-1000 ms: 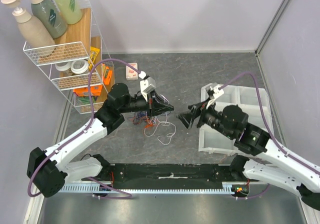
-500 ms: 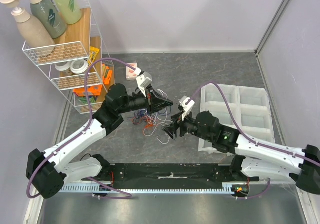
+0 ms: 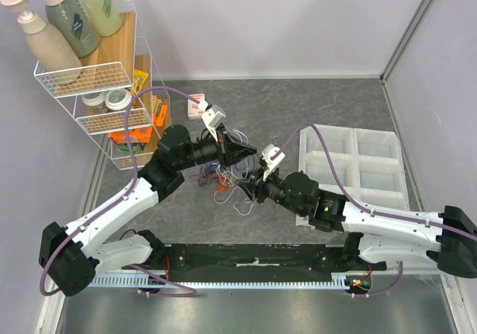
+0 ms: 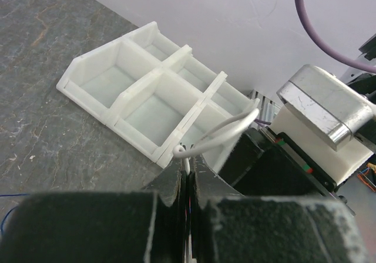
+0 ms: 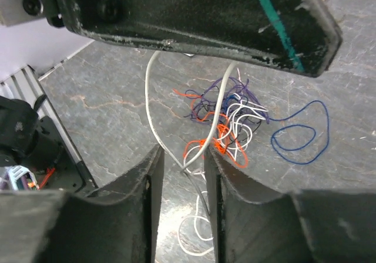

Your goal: Untangle the cables

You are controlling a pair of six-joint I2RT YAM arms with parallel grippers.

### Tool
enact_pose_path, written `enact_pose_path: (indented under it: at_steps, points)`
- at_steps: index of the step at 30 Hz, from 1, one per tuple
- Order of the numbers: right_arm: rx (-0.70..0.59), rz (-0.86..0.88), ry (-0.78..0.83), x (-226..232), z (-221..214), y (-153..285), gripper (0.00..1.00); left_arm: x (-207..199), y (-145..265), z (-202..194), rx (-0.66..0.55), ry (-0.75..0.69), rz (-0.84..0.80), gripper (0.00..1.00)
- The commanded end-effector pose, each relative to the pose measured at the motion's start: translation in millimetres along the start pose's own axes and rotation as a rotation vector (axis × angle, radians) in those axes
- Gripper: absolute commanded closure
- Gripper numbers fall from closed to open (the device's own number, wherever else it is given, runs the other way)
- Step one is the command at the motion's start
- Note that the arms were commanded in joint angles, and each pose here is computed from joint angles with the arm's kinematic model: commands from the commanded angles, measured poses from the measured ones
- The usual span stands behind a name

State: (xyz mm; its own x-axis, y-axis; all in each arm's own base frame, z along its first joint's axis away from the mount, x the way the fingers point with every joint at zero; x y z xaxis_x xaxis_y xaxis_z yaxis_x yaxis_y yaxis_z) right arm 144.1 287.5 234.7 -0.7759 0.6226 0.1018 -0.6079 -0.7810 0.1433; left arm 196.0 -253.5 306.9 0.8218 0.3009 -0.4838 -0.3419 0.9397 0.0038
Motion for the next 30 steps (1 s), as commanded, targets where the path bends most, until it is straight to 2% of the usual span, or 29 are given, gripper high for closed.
enact_pose_path:
  at_steps: [1,4,5,9,13,15,18,20,26,30]
  points:
    - [-0.077,-0.039,-0.035,-1.2,18.0,0.4,0.69,-7.0,2.2,10.5,-0.042,0.008,-0.004,0.98]
    - [-0.070,-0.066,-0.048,-5.0,16.4,4.2,0.99,-9.0,4.3,13.0,-0.054,0.000,-0.003,0.98]
    - [-0.068,-0.082,-0.052,-7.2,16.4,6.5,1.00,-10.7,5.6,14.7,-0.062,-0.007,-0.008,0.98]
    - [-0.043,-0.230,-0.082,-26.9,12.0,21.9,1.00,-15.9,12.8,19.1,-0.090,-0.067,-0.020,0.96]
    - [0.017,-0.394,-0.061,-48.9,14.3,45.0,1.00,-21.4,19.5,20.3,-0.097,-0.114,-0.039,0.52]
    - [0.050,-0.482,-0.048,-61.4,20.6,54.6,1.00,-24.3,21.0,20.7,-0.100,-0.128,-0.057,0.44]
    - [0.077,-0.562,-0.036,-76.8,32.9,63.3,1.00,-23.3,21.0,20.5,-0.091,-0.136,-0.050,0.42]
    - [0.085,-0.609,-0.036,-88.2,41.7,68.2,1.00,-20.9,20.1,20.5,-0.086,-0.136,-0.037,0.36]
    - [0.126,-0.703,-0.071,-131.4,66.0,68.6,1.00,-18.1,18.1,17.7,-0.074,-0.137,-0.025,0.36]
    - [0.092,-0.776,-0.066,-154.6,105.2,73.3,1.00,-12.1,15.7,15.7,-0.059,-0.125,0.006,0.36]
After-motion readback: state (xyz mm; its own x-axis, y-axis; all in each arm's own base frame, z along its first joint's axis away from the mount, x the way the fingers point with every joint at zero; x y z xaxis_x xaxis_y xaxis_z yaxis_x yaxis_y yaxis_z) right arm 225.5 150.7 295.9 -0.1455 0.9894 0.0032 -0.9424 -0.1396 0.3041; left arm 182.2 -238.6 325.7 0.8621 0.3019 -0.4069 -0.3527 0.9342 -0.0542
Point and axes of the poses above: each gripper's point midway between its finger pads, its own y axis back along the fingers, its own x axis along the line the jaws close on, z = x × y, the point moved 6 cm from there along y, back along the fingers, and after that the axes turned 6 degrees about y, right-handed, at the moved point
